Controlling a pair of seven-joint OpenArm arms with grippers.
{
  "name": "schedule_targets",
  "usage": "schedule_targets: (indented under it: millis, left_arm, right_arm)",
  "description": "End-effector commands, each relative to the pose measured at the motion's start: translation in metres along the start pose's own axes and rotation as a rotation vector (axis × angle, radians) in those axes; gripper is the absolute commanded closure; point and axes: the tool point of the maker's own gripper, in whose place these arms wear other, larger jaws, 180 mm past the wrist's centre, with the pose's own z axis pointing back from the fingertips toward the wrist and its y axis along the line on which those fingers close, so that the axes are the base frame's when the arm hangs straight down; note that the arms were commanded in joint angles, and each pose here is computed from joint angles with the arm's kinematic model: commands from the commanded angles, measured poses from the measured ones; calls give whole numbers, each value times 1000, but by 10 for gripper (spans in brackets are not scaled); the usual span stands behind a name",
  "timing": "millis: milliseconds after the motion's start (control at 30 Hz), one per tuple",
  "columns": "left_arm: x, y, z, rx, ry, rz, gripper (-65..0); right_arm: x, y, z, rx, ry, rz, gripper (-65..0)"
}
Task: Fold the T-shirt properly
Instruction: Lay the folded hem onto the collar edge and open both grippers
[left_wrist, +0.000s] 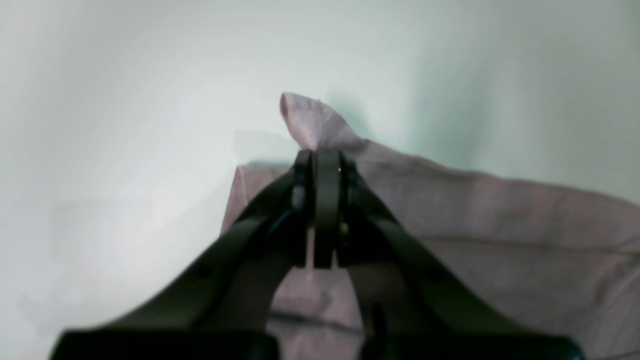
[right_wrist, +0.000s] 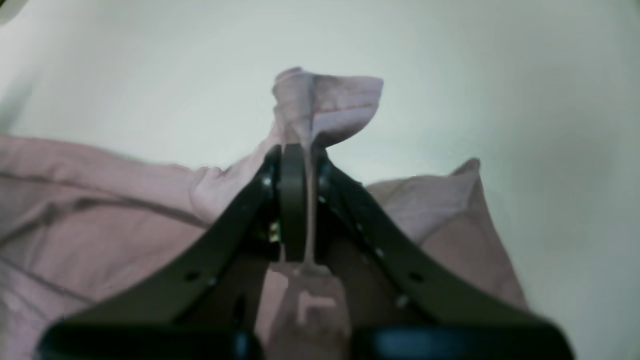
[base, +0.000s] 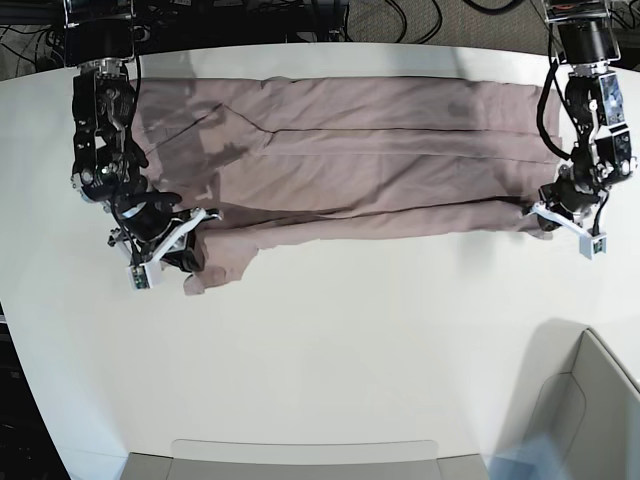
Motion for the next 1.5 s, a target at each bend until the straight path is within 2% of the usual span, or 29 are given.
schedule_targets:
  millis: [0, 200, 433, 633, 767, 1033, 1233, 1467]
  left_arm:
    - [17, 3, 9, 5, -55, -25, 0]
    - [13, 14, 29, 31, -82, -22, 0]
    - [-6, 26, 36, 57, -51, -19, 0]
    - [-13, 15, 53, 45, -62, -83, 0]
    - [-14, 17, 65, 57, -78, -92, 0]
    - [-27, 38, 75, 107, -13, -56, 0]
    - [-37, 39, 83, 115, 4, -75, 0]
    - [-56, 46, 87, 132, 52, -80, 0]
  right_arm:
    - [18, 0, 7, 2, -64, 15, 0]
    - [11, 5, 29, -6, -80, 13, 0]
    - [1, 10, 56, 31, -84, -83, 0]
    - [-6, 12, 76, 17, -63, -71, 0]
    - [-9, 17, 84, 20, -59, -65, 0]
    - [-20, 22, 89, 27, -35, -70, 0]
    - [-28, 21, 99, 47, -30, -152, 0]
    - [-48, 22, 106, 42, 22, -172, 0]
